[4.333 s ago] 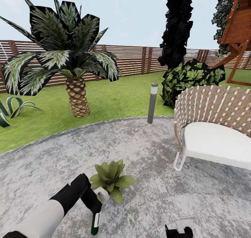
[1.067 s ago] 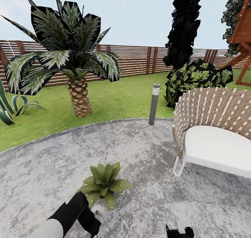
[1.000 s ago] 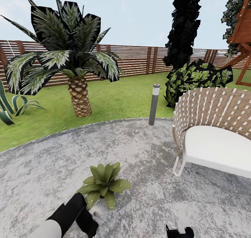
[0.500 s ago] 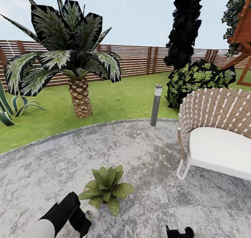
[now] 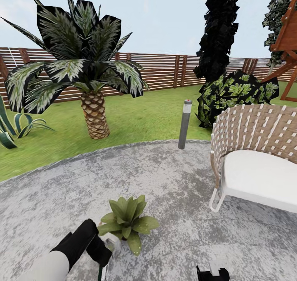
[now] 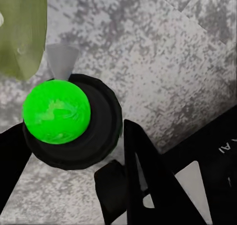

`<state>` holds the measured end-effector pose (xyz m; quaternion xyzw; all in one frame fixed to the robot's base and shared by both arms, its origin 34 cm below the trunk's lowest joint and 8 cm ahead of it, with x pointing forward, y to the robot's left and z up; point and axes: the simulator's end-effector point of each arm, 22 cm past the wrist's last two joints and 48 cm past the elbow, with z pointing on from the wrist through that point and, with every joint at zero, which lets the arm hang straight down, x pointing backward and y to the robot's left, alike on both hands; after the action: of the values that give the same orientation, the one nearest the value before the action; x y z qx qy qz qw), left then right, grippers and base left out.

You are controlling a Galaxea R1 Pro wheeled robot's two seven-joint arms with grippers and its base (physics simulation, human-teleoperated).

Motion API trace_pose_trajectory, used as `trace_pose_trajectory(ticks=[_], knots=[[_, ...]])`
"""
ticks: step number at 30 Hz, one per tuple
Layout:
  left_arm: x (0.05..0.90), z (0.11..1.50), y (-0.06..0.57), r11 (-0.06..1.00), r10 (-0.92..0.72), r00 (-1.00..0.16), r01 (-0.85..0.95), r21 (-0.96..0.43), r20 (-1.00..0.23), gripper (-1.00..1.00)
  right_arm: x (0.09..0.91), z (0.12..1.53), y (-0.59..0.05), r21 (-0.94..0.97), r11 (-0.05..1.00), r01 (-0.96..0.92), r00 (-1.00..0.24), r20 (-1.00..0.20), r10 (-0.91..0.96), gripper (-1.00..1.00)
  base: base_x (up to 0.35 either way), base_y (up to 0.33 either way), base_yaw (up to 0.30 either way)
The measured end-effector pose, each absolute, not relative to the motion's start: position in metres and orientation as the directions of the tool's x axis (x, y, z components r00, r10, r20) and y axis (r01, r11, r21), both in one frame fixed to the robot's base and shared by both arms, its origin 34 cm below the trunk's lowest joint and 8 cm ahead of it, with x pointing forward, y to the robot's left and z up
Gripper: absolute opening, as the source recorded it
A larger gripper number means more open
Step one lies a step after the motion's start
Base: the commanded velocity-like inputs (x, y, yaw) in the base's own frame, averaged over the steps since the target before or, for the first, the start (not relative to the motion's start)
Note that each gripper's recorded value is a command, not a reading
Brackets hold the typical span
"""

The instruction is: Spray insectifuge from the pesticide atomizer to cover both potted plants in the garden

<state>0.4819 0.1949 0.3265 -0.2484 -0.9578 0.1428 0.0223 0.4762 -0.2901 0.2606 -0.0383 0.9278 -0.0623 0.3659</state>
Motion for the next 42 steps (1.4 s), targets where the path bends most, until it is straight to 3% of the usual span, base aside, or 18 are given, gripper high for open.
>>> trace_pose_trajectory(ticks=[27, 42], knots=[[0.456, 0.311, 0.228, 0.831, 0.525, -0.85, 0.497, -0.251, 0.054, -1.0, 0.476, 0.261, -0.289, -0.141, 0.99, -0.027, -0.729, -0.675, -0.116, 1.0, 0.021, 0.048, -0.129], [0.467, 0.318, 0.213, 0.823, 0.528, -0.849, 0.505, -0.259, 0.022, -1.0, 0.476, 0.261, -0.289, -0.142, 0.99, -0.026, -0.729, -0.675, -0.116, 1.0, -0.072, 0.132, -0.151]])
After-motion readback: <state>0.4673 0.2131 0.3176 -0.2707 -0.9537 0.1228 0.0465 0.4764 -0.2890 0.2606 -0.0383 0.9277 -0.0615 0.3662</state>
